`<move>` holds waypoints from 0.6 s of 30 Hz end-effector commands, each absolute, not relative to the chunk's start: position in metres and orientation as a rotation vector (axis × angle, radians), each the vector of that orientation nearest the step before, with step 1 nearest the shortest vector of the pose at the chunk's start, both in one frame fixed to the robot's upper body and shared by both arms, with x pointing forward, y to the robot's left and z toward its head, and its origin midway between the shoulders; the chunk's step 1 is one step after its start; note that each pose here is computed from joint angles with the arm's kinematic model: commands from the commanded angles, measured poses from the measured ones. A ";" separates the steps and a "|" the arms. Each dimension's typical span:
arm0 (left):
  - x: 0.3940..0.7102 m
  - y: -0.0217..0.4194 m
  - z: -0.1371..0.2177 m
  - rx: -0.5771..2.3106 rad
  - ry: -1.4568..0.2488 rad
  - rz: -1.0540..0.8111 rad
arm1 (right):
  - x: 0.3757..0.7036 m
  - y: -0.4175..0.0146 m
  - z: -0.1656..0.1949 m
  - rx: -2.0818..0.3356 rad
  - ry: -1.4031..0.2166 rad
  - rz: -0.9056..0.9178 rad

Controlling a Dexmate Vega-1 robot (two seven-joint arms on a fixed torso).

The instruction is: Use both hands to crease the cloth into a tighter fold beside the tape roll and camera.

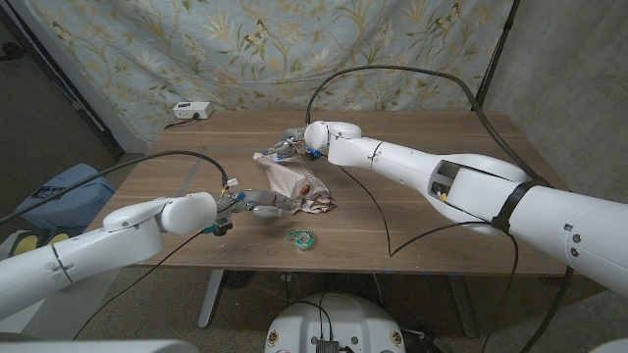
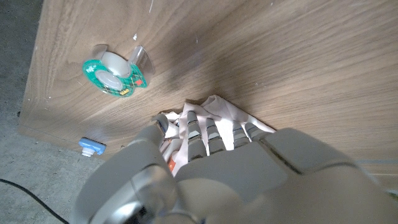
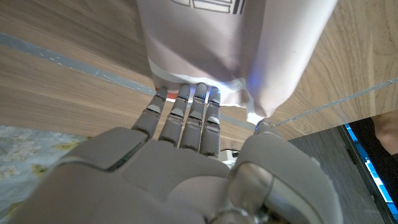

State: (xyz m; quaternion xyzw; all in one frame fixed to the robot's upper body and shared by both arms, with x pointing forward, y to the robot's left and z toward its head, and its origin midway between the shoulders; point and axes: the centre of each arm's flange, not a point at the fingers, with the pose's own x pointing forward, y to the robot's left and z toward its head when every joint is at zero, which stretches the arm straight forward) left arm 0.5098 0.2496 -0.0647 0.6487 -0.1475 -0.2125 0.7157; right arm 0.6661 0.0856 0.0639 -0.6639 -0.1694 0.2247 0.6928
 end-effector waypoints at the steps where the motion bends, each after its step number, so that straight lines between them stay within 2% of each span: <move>1: 0.512 0.252 -0.064 1.440 -0.329 -0.476 | 0.670 0.089 0.056 -1.499 -0.372 0.514; 18: 0.514 0.254 -0.063 1.434 -0.328 -0.470 | 0.668 0.087 0.062 -1.498 -0.382 0.507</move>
